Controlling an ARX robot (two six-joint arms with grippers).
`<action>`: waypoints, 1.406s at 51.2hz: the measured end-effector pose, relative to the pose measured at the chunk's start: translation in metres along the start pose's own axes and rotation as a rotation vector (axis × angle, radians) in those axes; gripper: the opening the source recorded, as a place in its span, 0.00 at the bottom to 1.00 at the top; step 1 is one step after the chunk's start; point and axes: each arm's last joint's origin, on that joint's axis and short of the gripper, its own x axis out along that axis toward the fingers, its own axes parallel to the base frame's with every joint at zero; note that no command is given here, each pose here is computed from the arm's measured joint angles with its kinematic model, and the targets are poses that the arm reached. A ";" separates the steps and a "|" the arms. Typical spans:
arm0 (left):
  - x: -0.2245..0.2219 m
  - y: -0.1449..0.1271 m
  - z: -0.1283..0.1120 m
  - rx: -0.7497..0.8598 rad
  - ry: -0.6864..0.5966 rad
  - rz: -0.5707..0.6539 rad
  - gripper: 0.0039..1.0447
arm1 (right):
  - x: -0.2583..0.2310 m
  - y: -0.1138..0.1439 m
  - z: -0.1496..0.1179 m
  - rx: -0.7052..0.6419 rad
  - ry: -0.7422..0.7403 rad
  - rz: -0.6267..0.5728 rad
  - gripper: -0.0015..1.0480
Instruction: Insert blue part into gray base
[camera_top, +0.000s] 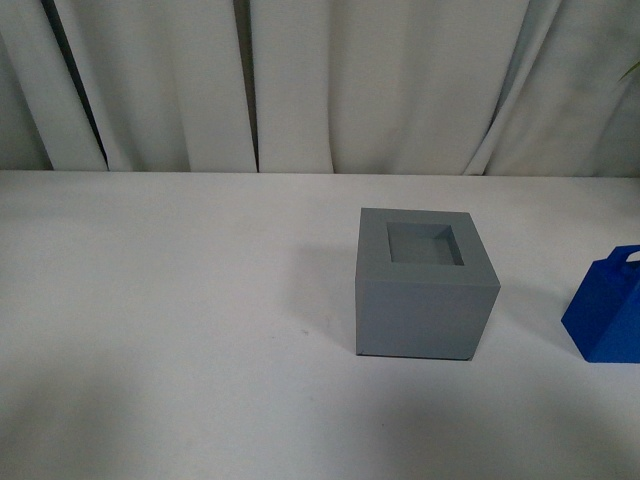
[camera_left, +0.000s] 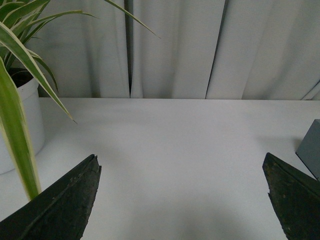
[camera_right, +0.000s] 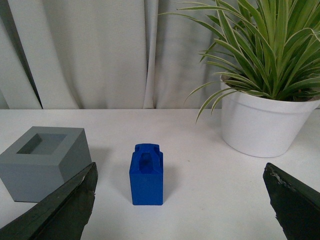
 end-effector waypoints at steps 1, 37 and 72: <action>0.000 0.000 0.000 0.000 0.000 0.000 0.94 | 0.000 0.000 0.000 0.000 0.000 0.000 0.93; 0.000 0.000 0.000 0.000 0.000 0.000 0.94 | 0.000 0.000 0.000 0.000 0.000 0.000 0.93; 0.000 0.000 0.000 0.000 0.000 0.000 0.94 | 0.127 0.000 0.083 -0.114 0.430 0.396 0.93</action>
